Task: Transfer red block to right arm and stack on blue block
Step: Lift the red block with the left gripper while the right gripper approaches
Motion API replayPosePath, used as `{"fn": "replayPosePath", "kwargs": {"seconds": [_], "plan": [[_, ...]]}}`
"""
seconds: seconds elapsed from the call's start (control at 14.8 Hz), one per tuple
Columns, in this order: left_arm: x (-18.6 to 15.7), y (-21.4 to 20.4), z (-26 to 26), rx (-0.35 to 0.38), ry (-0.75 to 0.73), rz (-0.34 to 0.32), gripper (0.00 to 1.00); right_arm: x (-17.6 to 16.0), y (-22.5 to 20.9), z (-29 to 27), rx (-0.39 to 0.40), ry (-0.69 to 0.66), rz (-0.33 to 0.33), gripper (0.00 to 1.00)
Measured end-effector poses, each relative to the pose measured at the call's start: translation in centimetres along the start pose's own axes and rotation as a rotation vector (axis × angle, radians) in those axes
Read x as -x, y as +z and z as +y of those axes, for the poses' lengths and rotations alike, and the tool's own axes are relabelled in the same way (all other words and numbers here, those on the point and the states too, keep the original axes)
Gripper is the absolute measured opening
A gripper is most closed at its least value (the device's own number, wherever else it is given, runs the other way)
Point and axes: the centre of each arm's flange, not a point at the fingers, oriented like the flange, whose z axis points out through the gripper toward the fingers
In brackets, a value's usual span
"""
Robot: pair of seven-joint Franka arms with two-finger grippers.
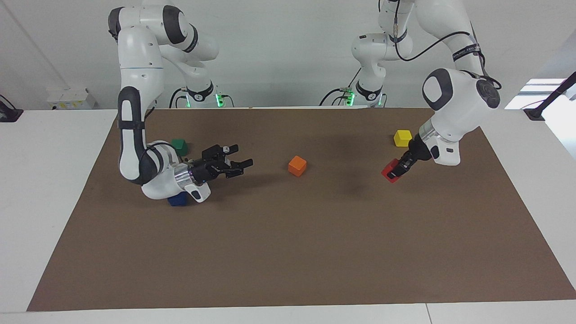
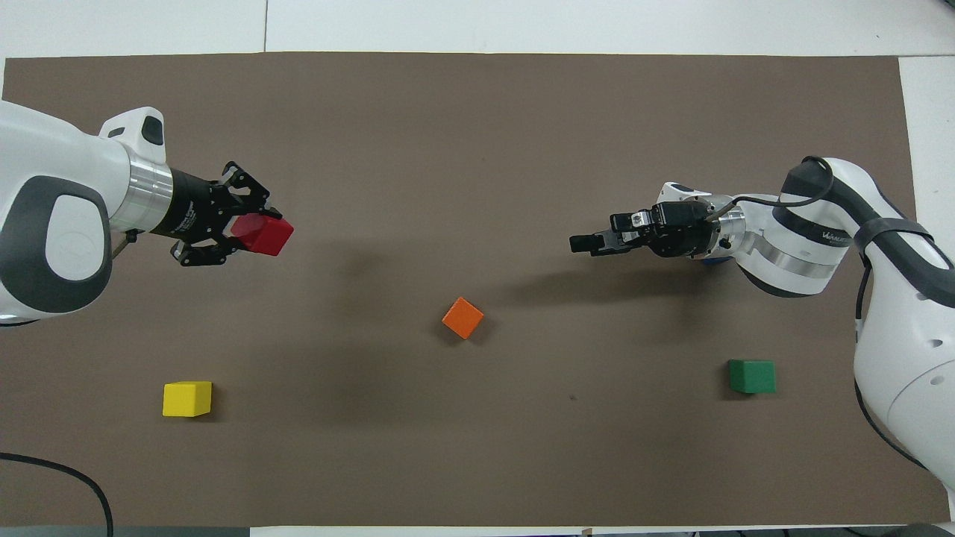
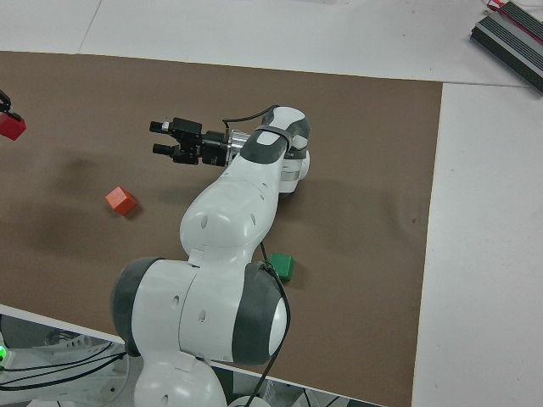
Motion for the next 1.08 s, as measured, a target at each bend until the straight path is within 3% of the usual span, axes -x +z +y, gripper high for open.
{"fn": "replayPosePath", "kwargs": {"seconds": [0.13,0.4,0.61,0.81,1.08], "plan": [[3.7,-0.3,2.1,0.06,-0.132,-0.086,0.54,-0.1,-0.1,-0.2,0.001,-0.005,0.001,1.0],[8.6,0.1,4.5,0.209,-0.29,-0.39,0.54,-0.4,1.6,0.0,-0.025,-0.009,0.001,1.0],[12.1,1.9,6.2,0.298,-0.391,-0.549,0.54,-0.6,3.7,0.9,-0.025,-0.002,0.002,1.0],[14.9,4.9,7.0,0.392,-0.618,-0.669,0.54,-0.7,5.0,1.8,-0.005,0.0,0.001,1.0],[17.4,7.8,7.2,0.463,-0.809,-0.706,0.54,-0.6,5.2,1.8,-0.005,-0.001,-0.001,1.0]]}}
